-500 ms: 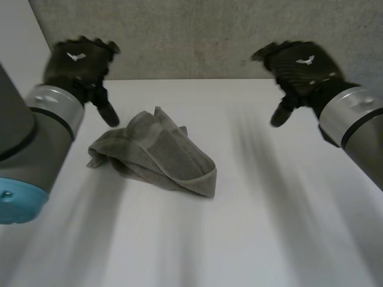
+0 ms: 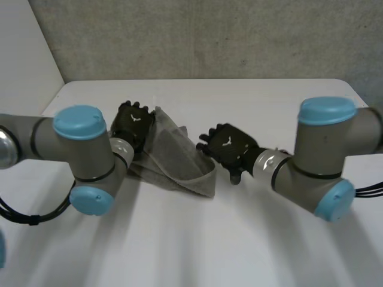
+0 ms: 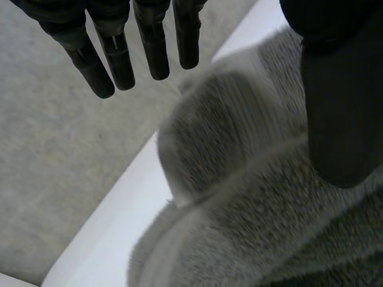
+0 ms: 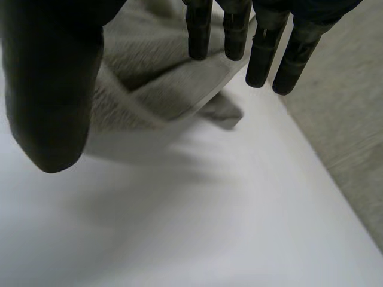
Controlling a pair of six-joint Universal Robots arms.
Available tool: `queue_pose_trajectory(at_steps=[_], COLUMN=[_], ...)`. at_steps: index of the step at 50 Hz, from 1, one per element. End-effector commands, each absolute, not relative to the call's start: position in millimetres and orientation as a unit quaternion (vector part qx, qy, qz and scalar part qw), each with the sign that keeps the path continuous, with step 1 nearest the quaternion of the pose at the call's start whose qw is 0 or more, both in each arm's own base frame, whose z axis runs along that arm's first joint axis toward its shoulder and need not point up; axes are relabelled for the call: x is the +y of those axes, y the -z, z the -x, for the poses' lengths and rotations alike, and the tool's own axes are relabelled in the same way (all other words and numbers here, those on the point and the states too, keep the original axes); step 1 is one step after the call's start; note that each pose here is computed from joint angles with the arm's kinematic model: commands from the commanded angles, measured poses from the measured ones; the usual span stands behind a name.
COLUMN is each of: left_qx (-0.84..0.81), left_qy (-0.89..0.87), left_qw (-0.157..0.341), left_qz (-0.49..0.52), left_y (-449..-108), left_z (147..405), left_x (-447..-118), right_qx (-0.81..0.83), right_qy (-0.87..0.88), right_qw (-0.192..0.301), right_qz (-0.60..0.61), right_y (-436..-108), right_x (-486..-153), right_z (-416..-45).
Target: Fold the towel.
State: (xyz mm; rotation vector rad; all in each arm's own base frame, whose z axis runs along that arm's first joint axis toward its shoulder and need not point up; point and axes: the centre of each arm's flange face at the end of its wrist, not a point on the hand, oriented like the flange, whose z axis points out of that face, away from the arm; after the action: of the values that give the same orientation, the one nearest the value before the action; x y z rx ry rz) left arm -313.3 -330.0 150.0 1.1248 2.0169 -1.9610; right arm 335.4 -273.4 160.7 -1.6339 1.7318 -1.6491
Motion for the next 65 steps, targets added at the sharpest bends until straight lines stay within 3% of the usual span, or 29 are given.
queue_pose_trajectory(at_steps=[1,16,24,29,39,43,48,50,55,62,65], left_qx=[0.668,0.667,0.648,0.609,0.593,0.597,0.615,0.619,0.625,0.654,0.672], left_qy=[0.637,0.632,0.657,0.699,0.714,0.707,0.685,0.680,0.677,0.653,0.641], left_qw=[0.057,0.046,0.039,0.021,-0.001,-0.003,-0.002,-0.001,0.006,0.031,0.046], left_qz=[-0.380,-0.392,-0.383,-0.375,-0.372,-0.379,-0.392,-0.394,-0.389,-0.381,-0.369], left_y=[-128.9,-125.9,-161.7,-216.8,-252.2,-250.1,-231.7,-220.4,-208.0,-188.9,-181.6], left_z=[319.9,328.8,330.7,336.1,322.1,314.7,305.3,303.0,296.6,275.4,260.3], left_x=[-338.3,-324.9,-311.5,-282.0,-234.3,-219.2,-206.0,-203.8,-206.7,-215.0,-222.9], right_qx=[0.578,0.545,0.561,0.586,0.610,0.616,0.633,0.641,0.653,0.646,0.639], right_qy=[0.550,0.575,0.569,0.595,0.650,0.646,0.624,0.602,0.548,0.556,0.584], right_qw=[0.096,0.095,0.092,0.088,0.069,0.070,0.106,0.161,0.230,0.240,0.222], right_qz=[0.596,0.603,0.594,0.544,0.447,0.445,0.445,0.448,0.470,0.465,0.448], right_y=[-129.7,-126.3,-131.3,-177.7,-252.5,-258.2,-251.7,-242.6,-217.5,-227.1,-241.0], right_x=[-270.6,-265.9,-264.9,-267.8,-251.0,-233.3,-210.3,-190.2,-166.5,-171.5,-194.0], right_z=[-348.0,-362.7,-353.0,-319.3,-258.5,-249.6,-252.8,-270.9,-304.3,-318.3,-315.4])
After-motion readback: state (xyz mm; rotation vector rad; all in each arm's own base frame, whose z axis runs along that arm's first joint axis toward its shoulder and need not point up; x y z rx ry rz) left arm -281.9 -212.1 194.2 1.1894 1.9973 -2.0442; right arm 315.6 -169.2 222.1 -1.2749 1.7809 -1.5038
